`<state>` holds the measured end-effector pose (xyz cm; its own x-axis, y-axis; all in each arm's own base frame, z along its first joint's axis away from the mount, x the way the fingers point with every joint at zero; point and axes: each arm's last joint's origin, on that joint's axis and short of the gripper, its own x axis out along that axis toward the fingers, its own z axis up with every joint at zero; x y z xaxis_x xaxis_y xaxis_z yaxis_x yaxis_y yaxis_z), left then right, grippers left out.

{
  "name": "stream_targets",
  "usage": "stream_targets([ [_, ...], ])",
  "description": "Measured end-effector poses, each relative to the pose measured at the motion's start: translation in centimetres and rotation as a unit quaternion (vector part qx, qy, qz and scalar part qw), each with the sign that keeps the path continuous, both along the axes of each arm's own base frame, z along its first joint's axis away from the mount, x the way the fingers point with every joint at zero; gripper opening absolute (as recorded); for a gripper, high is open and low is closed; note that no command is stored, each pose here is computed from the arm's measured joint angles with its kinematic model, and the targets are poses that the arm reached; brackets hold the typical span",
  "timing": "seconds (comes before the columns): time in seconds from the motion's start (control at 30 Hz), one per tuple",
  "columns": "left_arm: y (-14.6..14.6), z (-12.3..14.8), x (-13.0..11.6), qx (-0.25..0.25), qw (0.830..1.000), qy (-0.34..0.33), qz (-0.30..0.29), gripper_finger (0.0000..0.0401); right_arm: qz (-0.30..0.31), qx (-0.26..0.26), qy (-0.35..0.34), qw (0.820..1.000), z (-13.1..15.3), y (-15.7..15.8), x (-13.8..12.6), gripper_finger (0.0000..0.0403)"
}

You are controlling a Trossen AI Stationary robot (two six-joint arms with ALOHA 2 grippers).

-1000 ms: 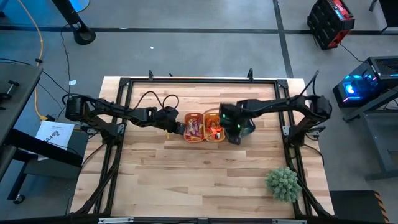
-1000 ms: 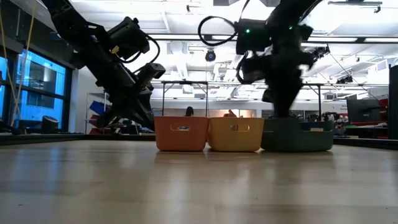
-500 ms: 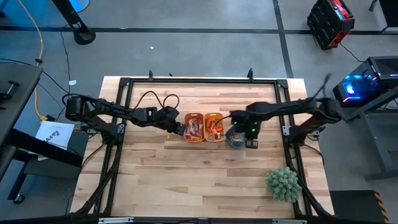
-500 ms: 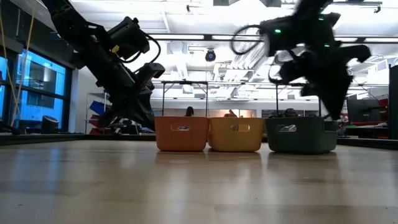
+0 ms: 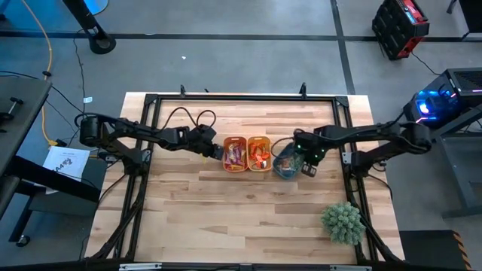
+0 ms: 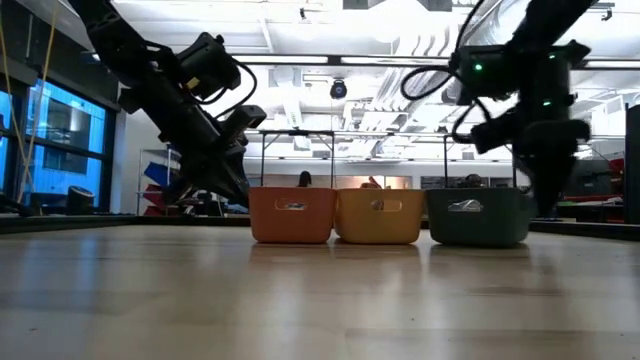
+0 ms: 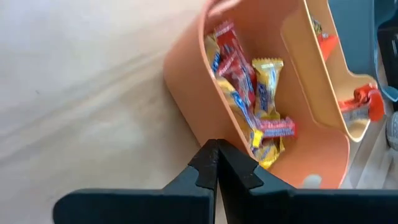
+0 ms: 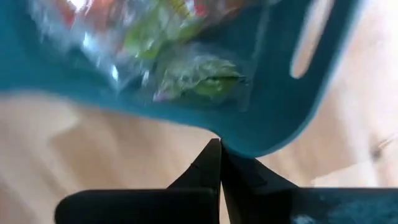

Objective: Sort candy
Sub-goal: Adjust the bins, then return to Home Position

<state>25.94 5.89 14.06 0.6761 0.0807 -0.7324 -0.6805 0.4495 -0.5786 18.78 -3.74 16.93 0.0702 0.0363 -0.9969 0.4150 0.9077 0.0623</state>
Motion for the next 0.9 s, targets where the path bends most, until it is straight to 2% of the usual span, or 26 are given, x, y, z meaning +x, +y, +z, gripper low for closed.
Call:
stream_targets([
  [0.27,0.6,0.0,-0.1,-0.007,1.000,-0.003,0.009,0.0000,-0.061,-0.075,-0.011,0.995,-0.1,-2.6,1.2,0.0000],
  [0.37,0.6,0.0,-0.1,-0.007,1.000,-0.003,0.009,0.0000,-0.077,-0.091,-0.056,0.991,0.1,-3.8,1.8,0.0000],
  [0.53,0.6,0.0,-0.1,-0.007,1.000,-0.003,0.009,0.0000,-0.087,-0.093,-0.125,0.984,0.4,-5.0,2.7,0.0000],
  [0.73,0.5,0.1,-0.6,0.004,1.000,0.014,-0.015,0.0000,-0.110,-0.089,-0.066,0.988,1.9,-5.8,1.8,0.0000],
  [0.83,0.3,0.6,-1.6,0.020,0.998,0.049,-0.037,0.0000,-0.109,-0.089,-0.076,0.987,3.5,-5.8,1.5,0.0000],
  [0.9,0.0,1.4,-2.3,0.046,0.995,0.048,-0.069,0.0000,-0.109,-0.079,-0.093,0.987,4.2,-5.5,1.1,0.0000],
])
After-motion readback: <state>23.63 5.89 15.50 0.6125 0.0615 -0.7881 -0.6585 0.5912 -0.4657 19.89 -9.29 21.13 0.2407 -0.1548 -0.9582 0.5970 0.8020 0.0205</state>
